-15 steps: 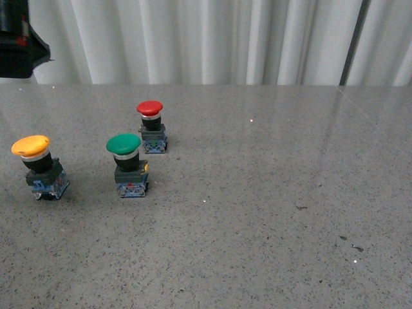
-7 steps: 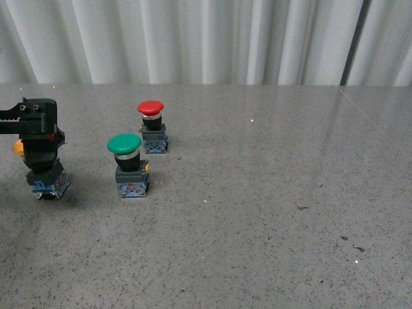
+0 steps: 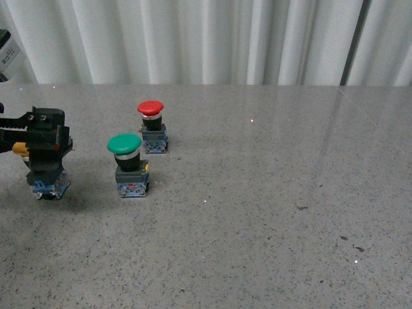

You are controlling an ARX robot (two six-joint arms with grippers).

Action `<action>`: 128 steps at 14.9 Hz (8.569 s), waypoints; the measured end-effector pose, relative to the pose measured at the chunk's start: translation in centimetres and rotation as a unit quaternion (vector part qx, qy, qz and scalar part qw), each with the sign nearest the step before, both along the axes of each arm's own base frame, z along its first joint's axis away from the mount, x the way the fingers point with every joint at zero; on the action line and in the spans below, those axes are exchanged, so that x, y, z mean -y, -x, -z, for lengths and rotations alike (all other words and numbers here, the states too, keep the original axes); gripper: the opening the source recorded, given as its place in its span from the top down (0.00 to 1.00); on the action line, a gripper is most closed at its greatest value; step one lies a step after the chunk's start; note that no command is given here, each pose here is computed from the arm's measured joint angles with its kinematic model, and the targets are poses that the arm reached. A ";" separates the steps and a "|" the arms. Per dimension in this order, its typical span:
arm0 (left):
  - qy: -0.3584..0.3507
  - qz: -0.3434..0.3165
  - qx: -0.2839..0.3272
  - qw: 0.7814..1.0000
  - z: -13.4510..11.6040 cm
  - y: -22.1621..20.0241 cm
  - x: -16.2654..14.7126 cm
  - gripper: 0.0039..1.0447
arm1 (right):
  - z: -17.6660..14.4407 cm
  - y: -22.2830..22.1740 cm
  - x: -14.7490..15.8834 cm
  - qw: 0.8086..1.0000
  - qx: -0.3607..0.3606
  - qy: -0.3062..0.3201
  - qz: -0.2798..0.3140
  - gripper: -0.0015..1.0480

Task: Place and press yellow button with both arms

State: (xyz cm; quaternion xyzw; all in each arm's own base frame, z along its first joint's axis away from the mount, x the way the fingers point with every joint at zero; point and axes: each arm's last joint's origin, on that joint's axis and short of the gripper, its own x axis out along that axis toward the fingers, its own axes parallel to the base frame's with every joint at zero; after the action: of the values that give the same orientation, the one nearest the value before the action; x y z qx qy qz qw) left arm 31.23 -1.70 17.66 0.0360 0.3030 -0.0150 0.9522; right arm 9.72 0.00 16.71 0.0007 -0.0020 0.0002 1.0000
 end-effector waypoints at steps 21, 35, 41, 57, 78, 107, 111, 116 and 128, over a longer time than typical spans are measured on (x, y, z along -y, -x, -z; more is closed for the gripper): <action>0.056 0.089 0.007 0.994 -3.5 -3.0 21.7 0.68 | 0.0 0.0 0.0 1.000 0.000 0.000 0.000 0.06; -0.006 0.078 -0.005 0.997 -0.7 -1.9 24.1 0.58 | 0.0 0.0 0.0 1.000 0.000 0.000 0.000 0.06; 0.018 0.062 0.036 0.997 -3.0 -2.7 22.8 0.06 | 0.0 0.0 0.0 1.000 0.000 0.000 0.000 0.06; 0.033 -0.015 0.306 0.951 -4.7 12.4 1.2 0.96 | 0.0 0.0 0.0 1.000 0.000 0.000 0.000 0.06; 0.035 -0.014 0.309 0.950 0.5 19.7 -1.7 0.99 | 0.0 0.0 0.0 1.000 0.000 0.000 0.000 0.06; 0.035 -0.014 0.303 0.952 0.9 21.5 -1.7 0.06 | -7.7 -16.5 -9.0 0.990 -0.057 -0.038 -0.124 0.06; 0.035 -0.014 0.303 0.952 0.9 21.5 -1.7 0.06 | -5.8 -21.4 -14.7 0.982 -0.114 -0.008 -0.153 0.11; 0.035 -0.014 0.303 0.952 0.9 21.5 -1.7 0.06 | -3.4 -22.5 -15.6 0.976 -0.162 0.011 -0.145 0.69; 0.035 -0.014 0.303 0.952 0.9 21.5 -1.7 0.06 | -1.0 -21.7 -17.5 0.962 -0.199 0.022 -0.188 0.98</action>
State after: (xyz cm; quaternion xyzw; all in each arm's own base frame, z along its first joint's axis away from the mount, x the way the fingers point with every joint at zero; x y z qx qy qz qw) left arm 9.75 -0.02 16.72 0.0014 0.0003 -0.0008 1.0000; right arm 31.44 17.55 17.68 -0.0211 0.1975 0.1876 0.9620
